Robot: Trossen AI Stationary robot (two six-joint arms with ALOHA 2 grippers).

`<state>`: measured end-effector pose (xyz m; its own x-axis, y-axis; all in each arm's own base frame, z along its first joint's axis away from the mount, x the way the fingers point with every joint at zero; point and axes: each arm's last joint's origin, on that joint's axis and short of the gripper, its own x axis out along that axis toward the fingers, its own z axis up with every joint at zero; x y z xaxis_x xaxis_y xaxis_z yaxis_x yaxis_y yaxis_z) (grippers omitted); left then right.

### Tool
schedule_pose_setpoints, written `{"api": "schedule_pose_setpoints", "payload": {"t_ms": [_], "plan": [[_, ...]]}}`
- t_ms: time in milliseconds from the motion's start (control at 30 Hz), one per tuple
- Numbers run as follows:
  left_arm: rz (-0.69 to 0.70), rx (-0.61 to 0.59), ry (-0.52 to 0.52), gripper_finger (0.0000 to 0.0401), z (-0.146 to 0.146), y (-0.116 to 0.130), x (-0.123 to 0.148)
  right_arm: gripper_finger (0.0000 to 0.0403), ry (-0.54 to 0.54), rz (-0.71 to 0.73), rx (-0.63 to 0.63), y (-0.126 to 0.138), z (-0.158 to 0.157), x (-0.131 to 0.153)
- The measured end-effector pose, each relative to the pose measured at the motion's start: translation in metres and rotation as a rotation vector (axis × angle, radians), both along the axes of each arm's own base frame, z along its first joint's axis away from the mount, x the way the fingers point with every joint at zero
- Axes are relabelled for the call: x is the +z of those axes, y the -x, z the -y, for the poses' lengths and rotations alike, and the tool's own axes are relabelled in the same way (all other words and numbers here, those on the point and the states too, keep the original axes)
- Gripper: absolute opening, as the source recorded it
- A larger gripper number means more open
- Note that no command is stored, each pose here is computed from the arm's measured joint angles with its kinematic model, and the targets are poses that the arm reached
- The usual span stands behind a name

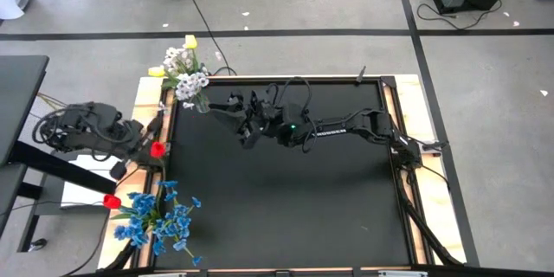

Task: Sort flowers into vase by color
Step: Put the red flower into the yellow vase

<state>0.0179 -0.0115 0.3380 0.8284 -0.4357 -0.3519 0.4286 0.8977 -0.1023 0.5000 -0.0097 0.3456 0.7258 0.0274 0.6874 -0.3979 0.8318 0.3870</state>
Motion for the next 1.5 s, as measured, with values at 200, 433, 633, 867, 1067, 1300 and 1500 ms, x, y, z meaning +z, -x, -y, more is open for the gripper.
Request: {"api": "schedule_pose_setpoints", "payload": {"t_ms": [200,433,633,867,1067,1300,1500], "plan": [[0.034,-0.097,0.063,0.0001,0.003,-0.001,-0.017,0.013,-0.028,-0.041,-0.016,-0.003,0.0,-0.003],[0.203,-0.2,0.107,0.0003,0.007,-0.006,-0.022,0.013,-0.081,-0.055,-0.063,-0.004,-0.003,-0.004],[0.188,-0.295,0.13,0.0005,0.01,-0.013,-0.036,0.013,-0.129,-0.074,-0.053,-0.005,-0.003,-0.006],[0.233,-0.423,0.162,0.0007,0.015,-0.021,-0.043,0.013,-0.161,-0.101,-0.079,-0.006,-0.01,-0.008],[0.262,-0.451,0.148,0.0008,0.015,-0.021,-0.043,0.013,-0.186,-0.13,-0.106,-0.008,-0.014,-0.01],[0.272,-0.463,0.125,0.0008,0.015,-0.021,-0.044,0.013,-0.198,-0.135,-0.127,-0.008,-0.017,-0.011],[0.277,-0.49,0.119,0.0008,0.016,-0.02,-0.044,0.013,-0.198,-0.135,-0.128,-0.008,-0.017,-0.011]]}}
